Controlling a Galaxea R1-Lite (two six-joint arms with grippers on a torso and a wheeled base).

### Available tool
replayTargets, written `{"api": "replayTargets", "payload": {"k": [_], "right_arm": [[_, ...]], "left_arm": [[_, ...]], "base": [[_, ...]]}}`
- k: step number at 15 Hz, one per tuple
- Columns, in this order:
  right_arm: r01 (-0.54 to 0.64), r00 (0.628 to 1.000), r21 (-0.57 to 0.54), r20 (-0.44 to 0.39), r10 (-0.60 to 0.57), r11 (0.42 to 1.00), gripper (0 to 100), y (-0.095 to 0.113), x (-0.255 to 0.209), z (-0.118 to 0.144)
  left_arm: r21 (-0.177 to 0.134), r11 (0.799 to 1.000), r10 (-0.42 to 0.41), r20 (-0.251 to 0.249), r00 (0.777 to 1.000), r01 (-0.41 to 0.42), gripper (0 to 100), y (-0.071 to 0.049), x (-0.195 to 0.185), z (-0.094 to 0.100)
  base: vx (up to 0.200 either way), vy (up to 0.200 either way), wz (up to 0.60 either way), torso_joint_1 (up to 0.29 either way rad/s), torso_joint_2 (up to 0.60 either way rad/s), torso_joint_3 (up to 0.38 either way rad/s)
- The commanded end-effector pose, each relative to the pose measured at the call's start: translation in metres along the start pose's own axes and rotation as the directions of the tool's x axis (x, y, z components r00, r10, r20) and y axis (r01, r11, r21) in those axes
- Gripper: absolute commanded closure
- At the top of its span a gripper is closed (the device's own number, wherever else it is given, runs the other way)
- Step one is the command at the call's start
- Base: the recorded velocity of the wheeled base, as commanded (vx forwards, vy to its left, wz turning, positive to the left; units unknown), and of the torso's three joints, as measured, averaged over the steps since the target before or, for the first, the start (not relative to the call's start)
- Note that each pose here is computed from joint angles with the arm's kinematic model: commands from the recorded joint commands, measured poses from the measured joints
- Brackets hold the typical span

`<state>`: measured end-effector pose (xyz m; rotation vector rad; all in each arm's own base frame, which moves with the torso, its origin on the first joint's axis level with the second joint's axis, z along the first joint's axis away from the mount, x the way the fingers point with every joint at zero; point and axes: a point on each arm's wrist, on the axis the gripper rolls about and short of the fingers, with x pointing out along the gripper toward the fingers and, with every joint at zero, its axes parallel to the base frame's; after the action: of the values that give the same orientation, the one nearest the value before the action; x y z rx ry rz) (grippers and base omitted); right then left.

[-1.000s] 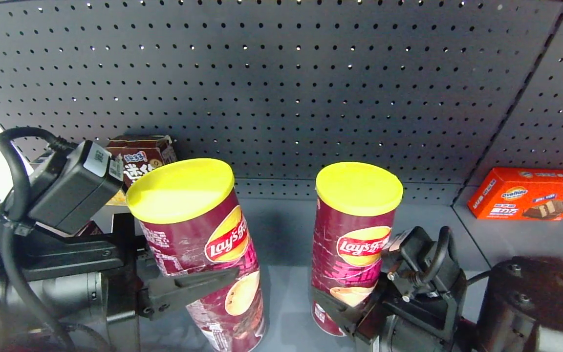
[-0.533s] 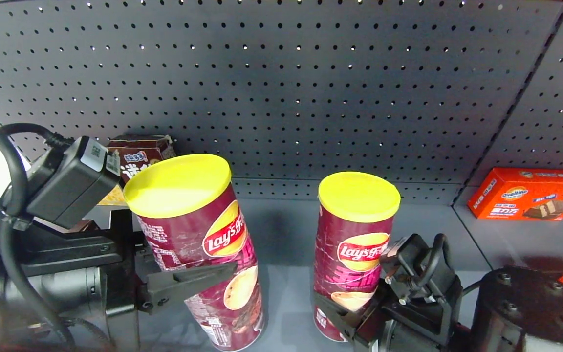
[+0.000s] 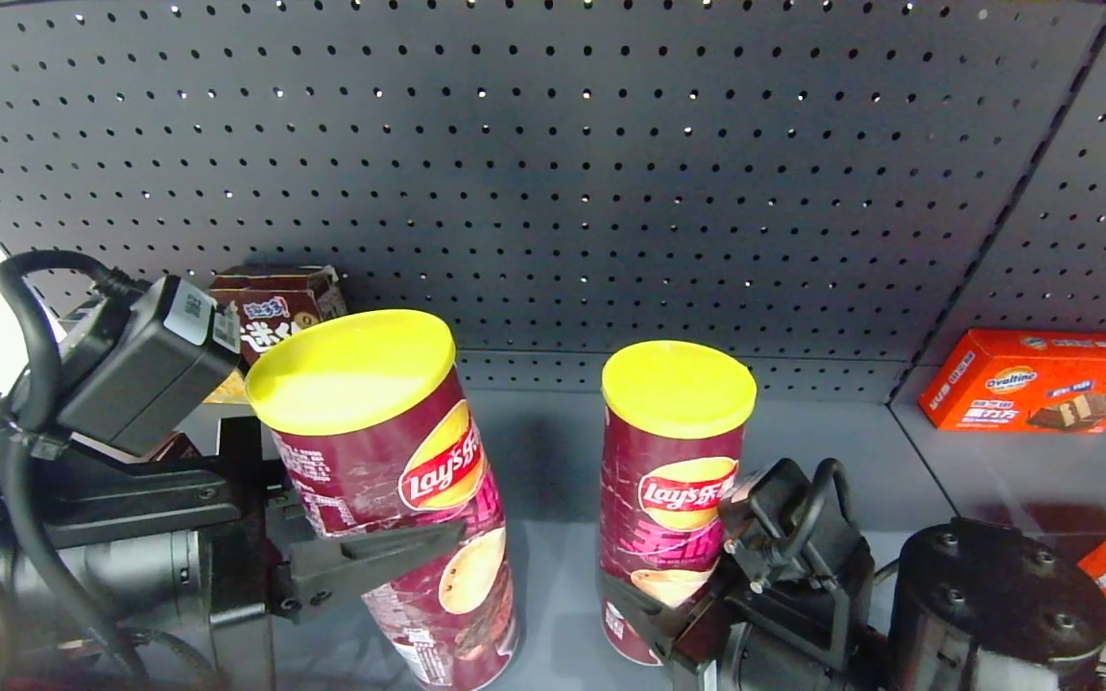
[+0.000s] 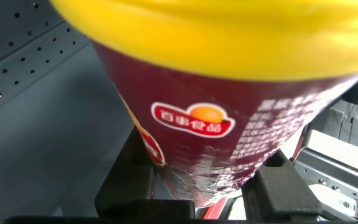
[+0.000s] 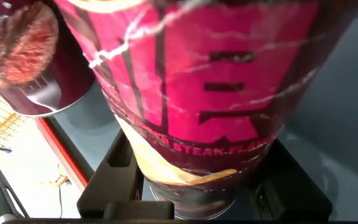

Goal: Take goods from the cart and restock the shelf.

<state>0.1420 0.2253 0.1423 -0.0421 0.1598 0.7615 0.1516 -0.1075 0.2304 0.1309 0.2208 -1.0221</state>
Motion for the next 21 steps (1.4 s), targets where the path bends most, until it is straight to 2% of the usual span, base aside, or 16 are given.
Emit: {"api": "replayTargets", "payload": {"k": [1, 8, 13, 21], "right_arm": [[0.002, 1.000, -0.004, -0.012, -0.002, 1.000, 0, 0.000, 0.001, -0.003], [0.002, 1.000, -0.007, -0.004, -0.002, 1.000, 0, -0.003, -0.013, -0.003], [-0.015, 1.000, -0.010, -0.017, 0.014, 1.000, 0, -0.011, -0.041, -0.017], [-0.123, 0.992, -0.014, -0.003, 0.123, 0.992, 0, 0.005, -0.046, -0.017]], "left_arm": [[0.001, 1.000, 0.000, 0.003, 1.000, 0.000, 100, 0.000, 0.000, 0.001], [0.003, 1.000, -0.001, 0.005, 1.000, 0.001, 100, 0.000, 0.001, 0.002], [-0.002, 1.000, -0.001, -0.004, 1.000, 0.001, 100, 0.000, 0.000, -0.001], [-0.003, 1.000, 0.000, -0.006, 1.000, 0.000, 100, 0.000, 0.000, -0.001]], "base": [[0.000, 0.000, 0.00, 0.000, 0.00, 0.000], [0.000, 0.000, 0.00, 0.000, 0.00, 0.000], [0.000, 0.000, 0.00, 0.000, 0.00, 0.000], [0.000, 0.000, 0.00, 0.000, 0.00, 0.000]]}}
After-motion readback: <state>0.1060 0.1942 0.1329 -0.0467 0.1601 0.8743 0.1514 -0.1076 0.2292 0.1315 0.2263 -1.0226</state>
